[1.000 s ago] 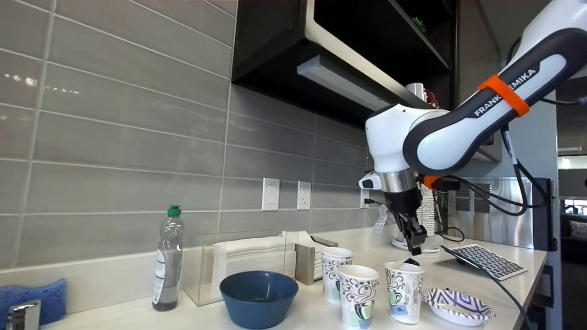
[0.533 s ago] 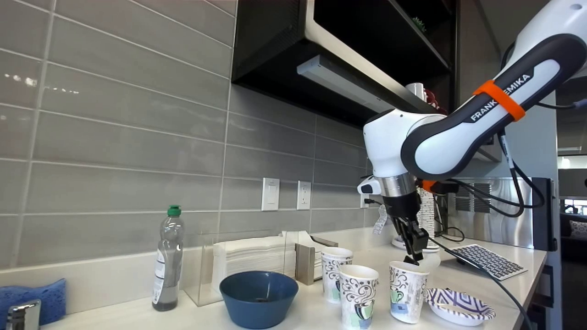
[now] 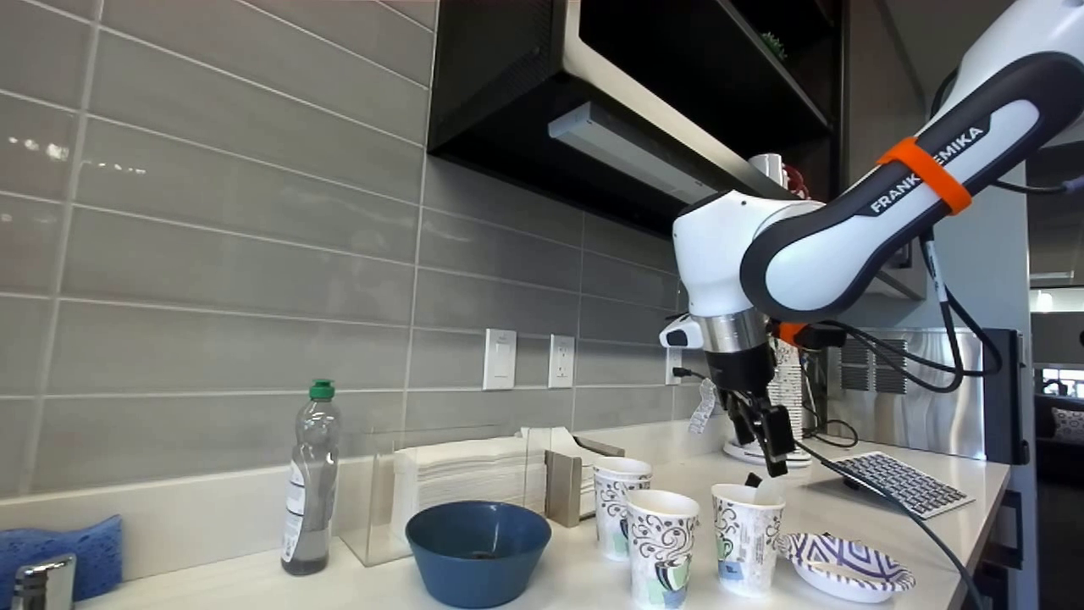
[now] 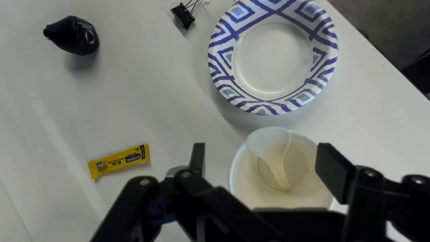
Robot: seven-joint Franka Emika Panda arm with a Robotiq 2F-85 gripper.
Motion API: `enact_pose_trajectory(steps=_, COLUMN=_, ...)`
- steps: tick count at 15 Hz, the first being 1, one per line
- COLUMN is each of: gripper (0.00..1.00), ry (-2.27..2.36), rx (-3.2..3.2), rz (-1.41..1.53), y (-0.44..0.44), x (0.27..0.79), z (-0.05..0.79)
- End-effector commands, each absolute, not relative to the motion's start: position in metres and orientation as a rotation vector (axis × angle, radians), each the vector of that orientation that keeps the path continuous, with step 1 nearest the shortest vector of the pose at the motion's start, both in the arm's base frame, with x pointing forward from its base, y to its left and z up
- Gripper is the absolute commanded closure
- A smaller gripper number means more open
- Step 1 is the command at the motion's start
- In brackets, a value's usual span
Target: Put the utensils placed on top of the coffee cups into the cups
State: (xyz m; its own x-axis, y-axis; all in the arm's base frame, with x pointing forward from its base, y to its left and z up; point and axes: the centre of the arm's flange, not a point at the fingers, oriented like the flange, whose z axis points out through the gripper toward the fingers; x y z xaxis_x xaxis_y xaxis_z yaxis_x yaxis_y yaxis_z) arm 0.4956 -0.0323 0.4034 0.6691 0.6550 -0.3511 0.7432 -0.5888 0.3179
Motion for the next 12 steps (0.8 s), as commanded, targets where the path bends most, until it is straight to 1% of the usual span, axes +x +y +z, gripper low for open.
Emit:
enact_pose_trajectory(steps=1, gripper=0.00, ry=1.019, rx=2.552, rz=-0.156, y=-0.039, x=0.478, z=0.435)
enact_pose_trajectory(steps=4, gripper=0.00, ry=0.854, rx=2.732, rz=-0.099, y=-0.048, x=0.458, z=0.464)
enact_pose_trajectory(steps=6, gripper=0.00, ry=0.772, rx=2.816, rz=-0.008, y=-0.049, x=0.452, z=0.480)
enact_pose_trajectory(steps=12, gripper=0.00, ry=0.460, rx=2.989, rz=0.273, y=-0.023, x=0.460, z=0.506)
